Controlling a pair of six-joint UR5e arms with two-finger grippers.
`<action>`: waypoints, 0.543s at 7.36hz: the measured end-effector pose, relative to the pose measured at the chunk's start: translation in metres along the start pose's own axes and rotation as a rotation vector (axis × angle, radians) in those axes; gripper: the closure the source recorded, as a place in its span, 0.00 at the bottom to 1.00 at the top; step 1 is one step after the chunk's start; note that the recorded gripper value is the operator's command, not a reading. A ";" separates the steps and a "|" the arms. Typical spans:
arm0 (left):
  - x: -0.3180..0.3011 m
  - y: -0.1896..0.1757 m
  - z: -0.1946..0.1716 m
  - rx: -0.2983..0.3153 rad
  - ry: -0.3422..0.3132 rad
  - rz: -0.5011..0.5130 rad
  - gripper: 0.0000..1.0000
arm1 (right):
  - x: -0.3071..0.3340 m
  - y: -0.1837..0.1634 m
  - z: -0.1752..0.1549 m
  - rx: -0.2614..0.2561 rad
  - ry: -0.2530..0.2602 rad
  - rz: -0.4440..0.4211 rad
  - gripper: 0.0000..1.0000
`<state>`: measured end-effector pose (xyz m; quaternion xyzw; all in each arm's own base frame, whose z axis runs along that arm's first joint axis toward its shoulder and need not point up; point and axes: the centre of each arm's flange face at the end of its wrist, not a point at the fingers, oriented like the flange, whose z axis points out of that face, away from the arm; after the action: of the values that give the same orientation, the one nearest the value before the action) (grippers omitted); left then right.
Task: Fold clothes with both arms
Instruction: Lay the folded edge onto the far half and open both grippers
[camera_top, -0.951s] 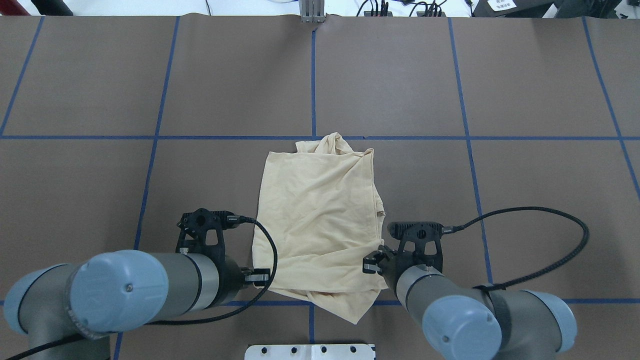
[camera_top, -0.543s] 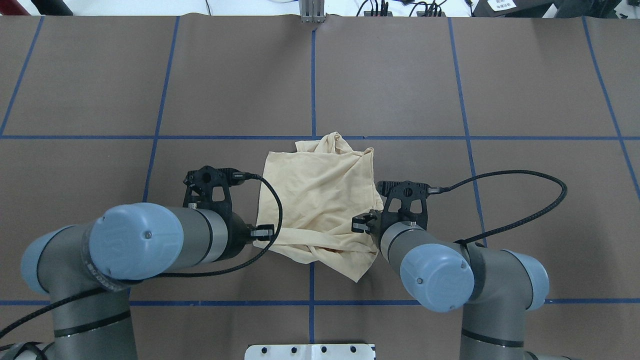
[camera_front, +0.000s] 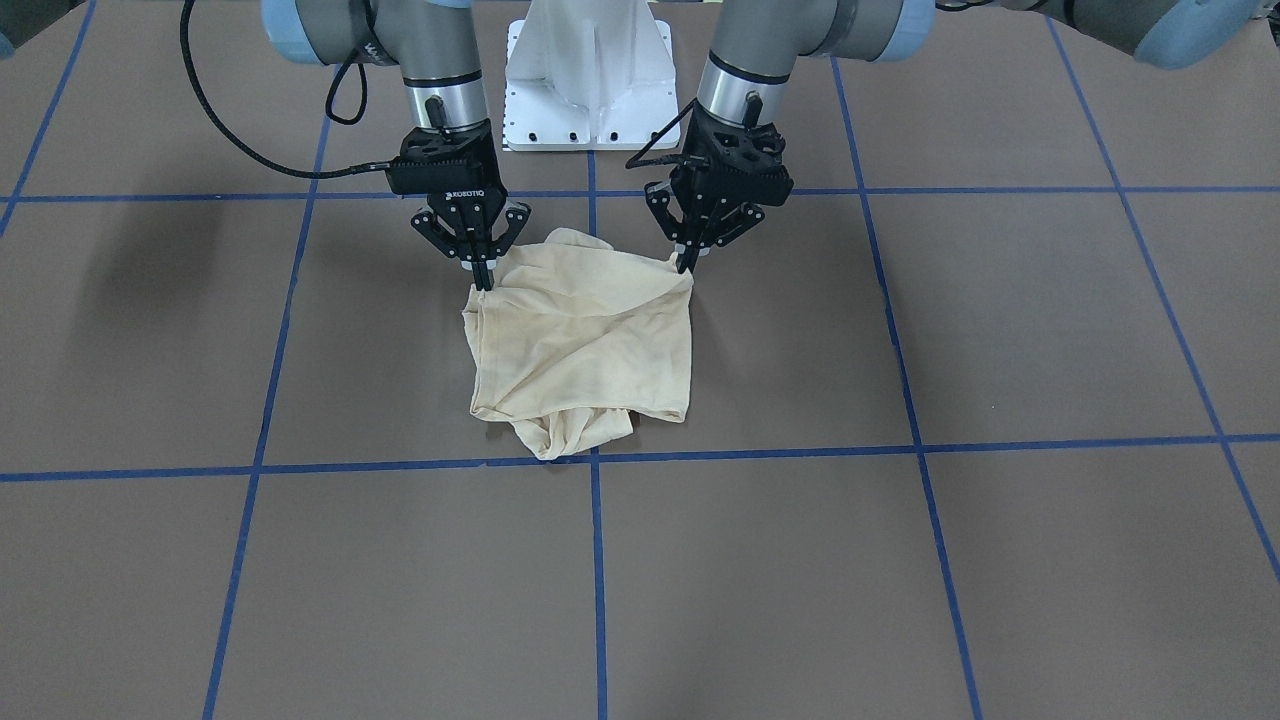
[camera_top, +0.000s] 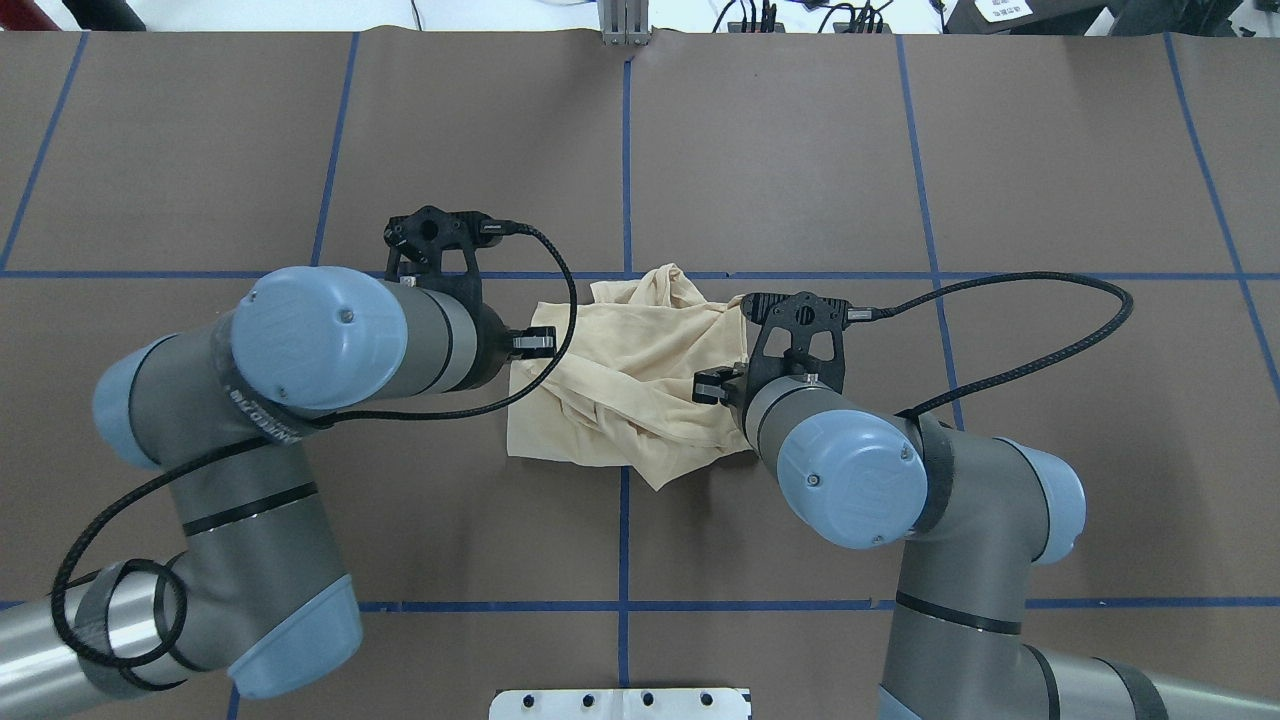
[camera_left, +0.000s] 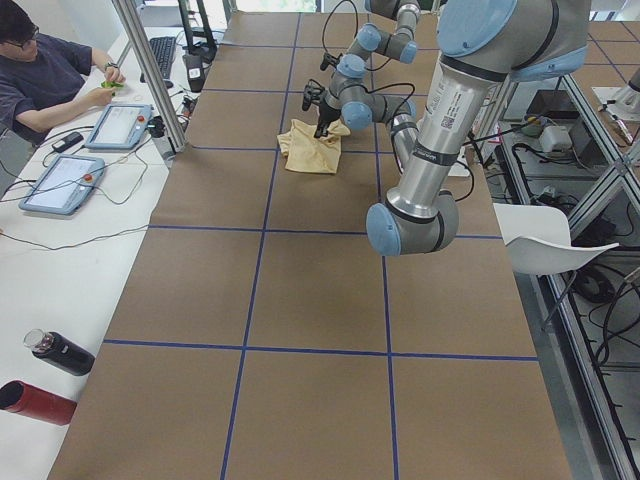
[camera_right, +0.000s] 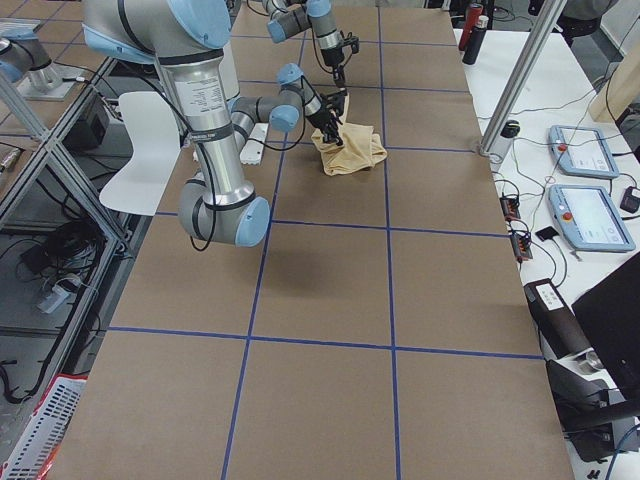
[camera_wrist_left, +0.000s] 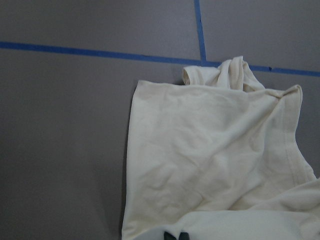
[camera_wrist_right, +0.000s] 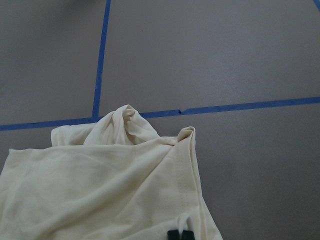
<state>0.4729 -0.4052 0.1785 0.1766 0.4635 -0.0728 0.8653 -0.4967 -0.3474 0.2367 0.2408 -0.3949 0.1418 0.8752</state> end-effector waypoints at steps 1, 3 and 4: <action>0.003 -0.019 0.015 0.015 -0.027 0.007 1.00 | -0.003 -0.008 0.011 0.008 0.019 0.005 1.00; 0.011 -0.047 0.049 0.031 -0.078 0.014 1.00 | -0.012 -0.023 0.042 0.017 0.067 0.002 1.00; 0.012 -0.059 0.070 0.037 -0.093 0.019 1.00 | -0.008 -0.030 0.054 0.016 0.089 -0.006 1.00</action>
<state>0.5169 -0.4853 0.1906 0.1934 0.4196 -0.0814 0.8831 -0.5225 -0.4025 0.2518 0.2423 -0.3536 0.1531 0.8904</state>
